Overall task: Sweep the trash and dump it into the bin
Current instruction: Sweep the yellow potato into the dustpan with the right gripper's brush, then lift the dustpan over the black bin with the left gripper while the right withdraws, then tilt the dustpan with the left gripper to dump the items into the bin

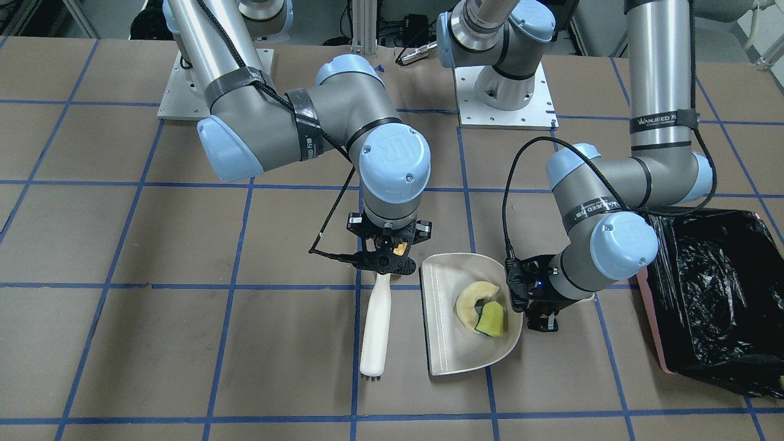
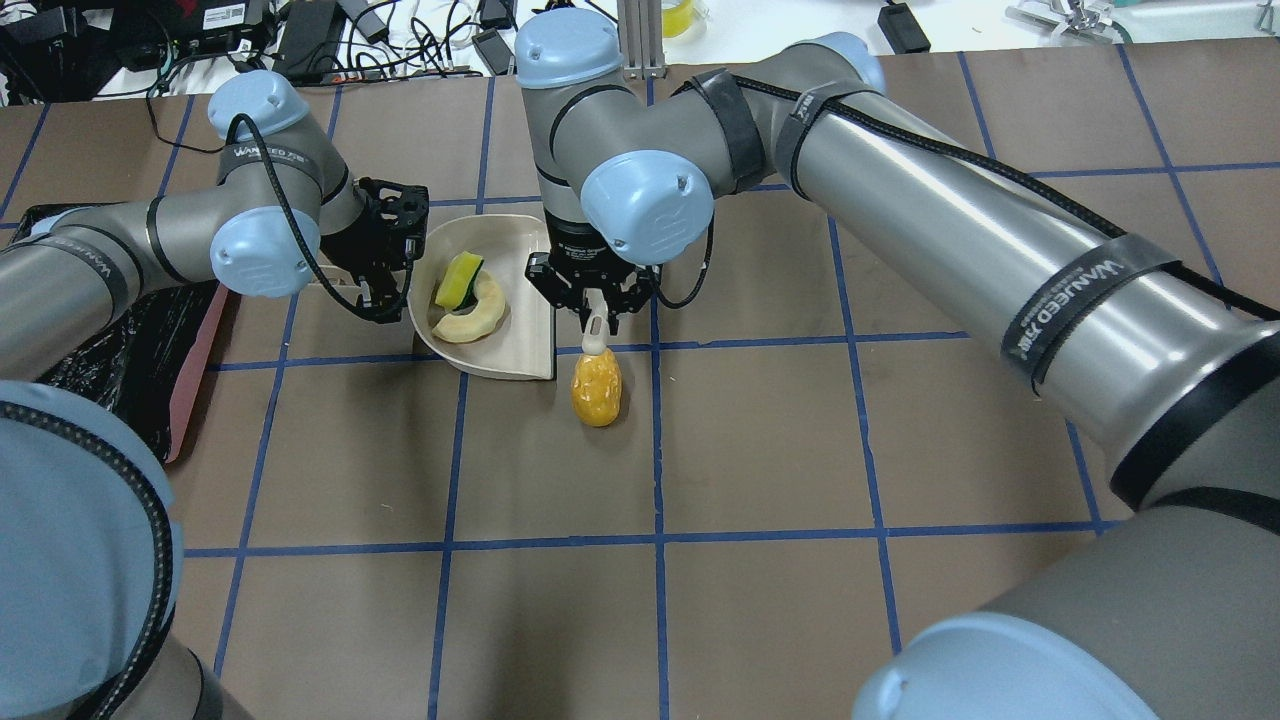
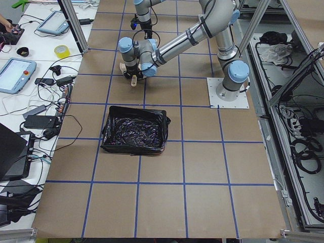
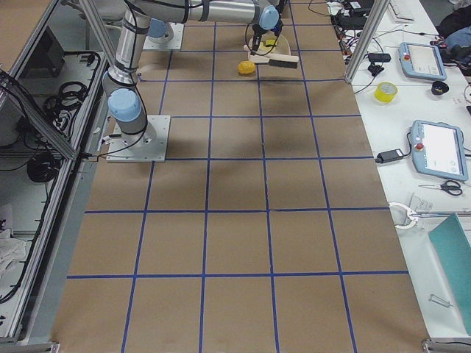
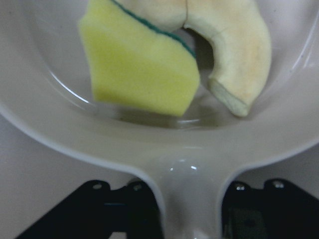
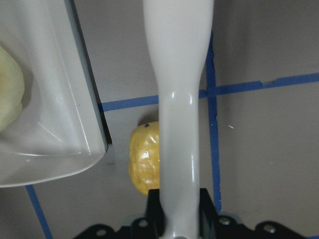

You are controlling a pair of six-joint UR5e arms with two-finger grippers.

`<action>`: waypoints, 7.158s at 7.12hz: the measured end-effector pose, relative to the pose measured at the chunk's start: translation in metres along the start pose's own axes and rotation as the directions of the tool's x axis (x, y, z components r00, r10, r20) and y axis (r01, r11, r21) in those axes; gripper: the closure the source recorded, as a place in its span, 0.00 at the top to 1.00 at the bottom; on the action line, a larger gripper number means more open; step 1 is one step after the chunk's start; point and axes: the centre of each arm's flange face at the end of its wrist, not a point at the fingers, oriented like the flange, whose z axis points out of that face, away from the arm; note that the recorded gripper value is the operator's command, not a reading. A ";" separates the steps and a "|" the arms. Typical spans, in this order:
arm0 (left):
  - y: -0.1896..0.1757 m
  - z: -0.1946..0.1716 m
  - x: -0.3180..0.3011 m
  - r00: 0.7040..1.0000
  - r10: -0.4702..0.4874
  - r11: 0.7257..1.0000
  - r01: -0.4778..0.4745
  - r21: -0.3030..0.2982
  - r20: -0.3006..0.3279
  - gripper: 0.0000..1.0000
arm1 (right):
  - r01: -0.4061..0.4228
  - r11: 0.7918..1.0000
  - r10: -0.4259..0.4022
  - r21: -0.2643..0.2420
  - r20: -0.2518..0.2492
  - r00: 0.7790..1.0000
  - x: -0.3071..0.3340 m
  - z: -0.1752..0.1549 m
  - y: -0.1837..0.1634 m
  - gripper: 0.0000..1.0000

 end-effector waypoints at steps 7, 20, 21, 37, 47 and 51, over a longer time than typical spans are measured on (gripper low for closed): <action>0.004 0.003 0.069 0.999 0.007 1.000 -0.006 0.005 -0.034 0.00 | -0.097 0.995 0.097 0.003 -0.018 0.995 0.046 0.067 0.131 0.00; 0.006 0.013 0.080 0.998 -0.020 1.000 0.019 -0.021 -0.058 0.00 | -0.199 0.977 0.186 0.080 0.149 0.971 -0.047 0.073 0.148 0.00; 0.006 0.011 0.079 0.998 -0.018 1.000 0.017 -0.022 -0.053 0.00 | -0.198 0.977 0.183 0.076 0.172 0.968 -0.062 0.067 0.145 0.00; 0.205 -0.123 0.041 0.967 -0.254 0.944 0.256 0.209 -0.033 0.00 | 0.170 0.985 -0.165 0.031 -0.124 0.979 0.373 -0.104 -0.051 0.00; 0.474 -0.223 0.128 0.810 -0.583 0.806 0.587 -0.078 0.061 0.00 | 0.116 0.993 -0.117 -0.009 -0.008 0.993 0.475 -0.005 -0.120 0.00; 0.432 -0.263 0.084 0.879 -0.468 0.743 0.448 -0.497 0.094 0.00 | 0.125 0.992 -0.125 -0.019 -0.009 0.992 0.475 0.014 -0.124 0.00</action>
